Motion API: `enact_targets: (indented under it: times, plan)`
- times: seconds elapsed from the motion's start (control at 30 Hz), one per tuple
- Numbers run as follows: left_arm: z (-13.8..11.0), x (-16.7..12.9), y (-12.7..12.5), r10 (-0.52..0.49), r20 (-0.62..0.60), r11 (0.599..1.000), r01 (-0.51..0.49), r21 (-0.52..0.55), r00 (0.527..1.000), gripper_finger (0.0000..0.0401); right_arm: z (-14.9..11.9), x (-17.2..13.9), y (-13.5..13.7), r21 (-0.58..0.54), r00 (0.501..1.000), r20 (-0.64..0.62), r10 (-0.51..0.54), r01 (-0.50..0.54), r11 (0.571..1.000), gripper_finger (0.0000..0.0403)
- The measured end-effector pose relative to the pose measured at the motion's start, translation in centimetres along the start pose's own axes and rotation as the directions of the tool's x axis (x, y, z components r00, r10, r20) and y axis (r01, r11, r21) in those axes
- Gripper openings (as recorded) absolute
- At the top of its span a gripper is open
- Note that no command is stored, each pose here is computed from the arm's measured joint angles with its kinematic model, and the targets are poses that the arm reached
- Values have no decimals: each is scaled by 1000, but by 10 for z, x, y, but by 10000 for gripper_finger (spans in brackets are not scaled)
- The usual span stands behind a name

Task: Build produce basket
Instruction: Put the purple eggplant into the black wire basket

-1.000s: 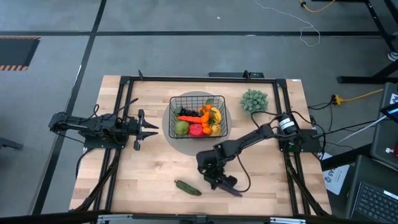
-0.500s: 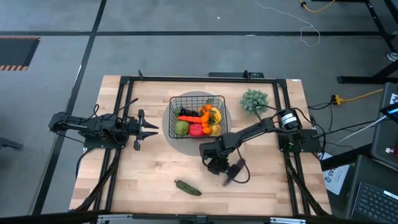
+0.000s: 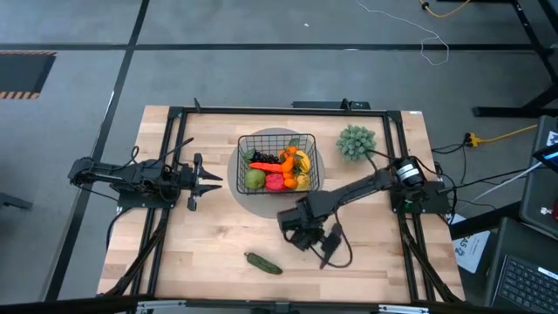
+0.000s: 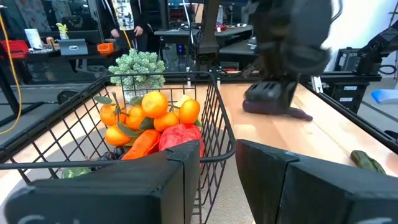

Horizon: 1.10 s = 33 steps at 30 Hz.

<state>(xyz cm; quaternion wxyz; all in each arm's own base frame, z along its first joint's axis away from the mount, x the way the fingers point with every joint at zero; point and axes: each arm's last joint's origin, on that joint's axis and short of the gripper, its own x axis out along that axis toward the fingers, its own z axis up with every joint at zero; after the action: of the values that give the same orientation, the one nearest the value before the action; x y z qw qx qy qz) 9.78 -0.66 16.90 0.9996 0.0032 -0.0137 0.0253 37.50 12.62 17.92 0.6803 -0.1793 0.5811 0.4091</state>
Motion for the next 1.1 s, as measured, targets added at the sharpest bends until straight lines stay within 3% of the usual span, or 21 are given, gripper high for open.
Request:
enact_targets:
  times: [0.17, 0.33, 0.43, 0.5, 0.63, 0.73, 0.87, 1.1]
  plan:
    - [0, 0, 0, 0, 0, 1000, 0, -1, 1000, 94, 3, -6, 27, 159, 986, -159, 52, -26, 987, 7]
    - [0, 0, 0, 0, 0, 1000, 0, -6, 1000, 94, -14, -16, 46, 404, 897, -428, 115, 76, 912, 13]
    - [0, 0, 0, 0, 0, 1000, 0, -6, 1000, 94, -19, -19, 54, 466, 851, -498, 163, 104, 879, 13]
    - [0, 0, 0, 0, 0, 1000, 0, -6, 1000, 94, -16, -17, 57, 470, 861, -481, 169, 90, 878, 13]
    - [0, 0, 0, 0, 0, 1000, 0, -6, 1000, 94, -6, -7, 65, 469, 903, -353, 243, -54, 882, 13]
    - [0, 0, 0, 0, 0, 1000, 0, -3, 1000, 94, -9, 6, 71, 468, 895, -329, 301, -122, 875, 6]
    - [0, 0, 0, 0, 0, 1000, 0, -1, 1000, 94, -22, 28, 73, 451, 886, -351, 303, -124, 884, 3]
    - [0, 0, 0, 0, 0, 1000, 0, 0, 1000, 94, -27, 54, 65, 372, 936, -267, 228, -118, 921, 1]
